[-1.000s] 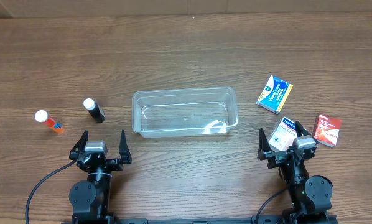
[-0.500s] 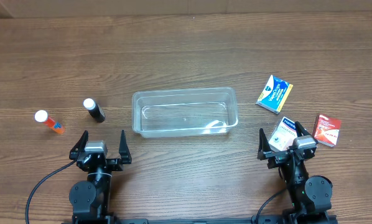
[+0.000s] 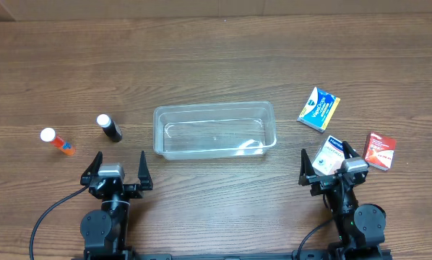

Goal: Pack container

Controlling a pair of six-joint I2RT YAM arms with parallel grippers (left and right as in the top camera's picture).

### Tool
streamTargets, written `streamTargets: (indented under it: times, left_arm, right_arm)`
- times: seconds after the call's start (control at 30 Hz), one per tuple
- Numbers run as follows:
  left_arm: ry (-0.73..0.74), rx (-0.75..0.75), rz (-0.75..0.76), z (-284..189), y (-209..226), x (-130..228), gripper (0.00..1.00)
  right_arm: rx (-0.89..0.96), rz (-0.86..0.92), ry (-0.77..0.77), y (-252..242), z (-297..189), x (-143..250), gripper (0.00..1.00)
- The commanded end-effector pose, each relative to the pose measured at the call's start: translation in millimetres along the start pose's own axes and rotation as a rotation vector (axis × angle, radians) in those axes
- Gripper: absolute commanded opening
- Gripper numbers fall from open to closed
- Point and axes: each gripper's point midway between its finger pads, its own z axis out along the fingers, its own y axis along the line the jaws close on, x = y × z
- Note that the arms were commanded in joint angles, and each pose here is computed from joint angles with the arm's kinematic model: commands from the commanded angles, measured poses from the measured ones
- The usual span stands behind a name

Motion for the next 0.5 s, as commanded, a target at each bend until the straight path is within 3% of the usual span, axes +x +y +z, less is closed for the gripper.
streamTargets:
  times: [0.0,0.13,0.23,0.37,0.47]
  left_arm:
    - [-0.003,0.0,-0.037,-1.4,-0.6,-2.7,1.0]
    - [0.014,-0.001,-0.071,-15.2,-1.8,-42.0,1.0]
    - [0.106,-0.017,-0.098,-18.1,-1.0,-68.7,1.0]
    - [0.479,-0.046,-0.117,3.0,-0.7,-78.0,1.0]
    - [0.741,-0.031,-0.129,15.0,-6.4,-71.4,1.0]
  right_arm:
    - [0.009,0.049,-0.011,-0.9,-5.3,-15.9,1.0]
    - [0.015,0.135,0.043,0.9,-11.0,-41.5,1.0]
    - [0.013,0.188,0.159,5.3,-4.5,-64.1,1.0]
    - [0.005,0.213,0.459,14.0,25.6,-86.6,1.0]
    - [0.028,0.224,0.696,14.7,41.7,-80.2,1.0]
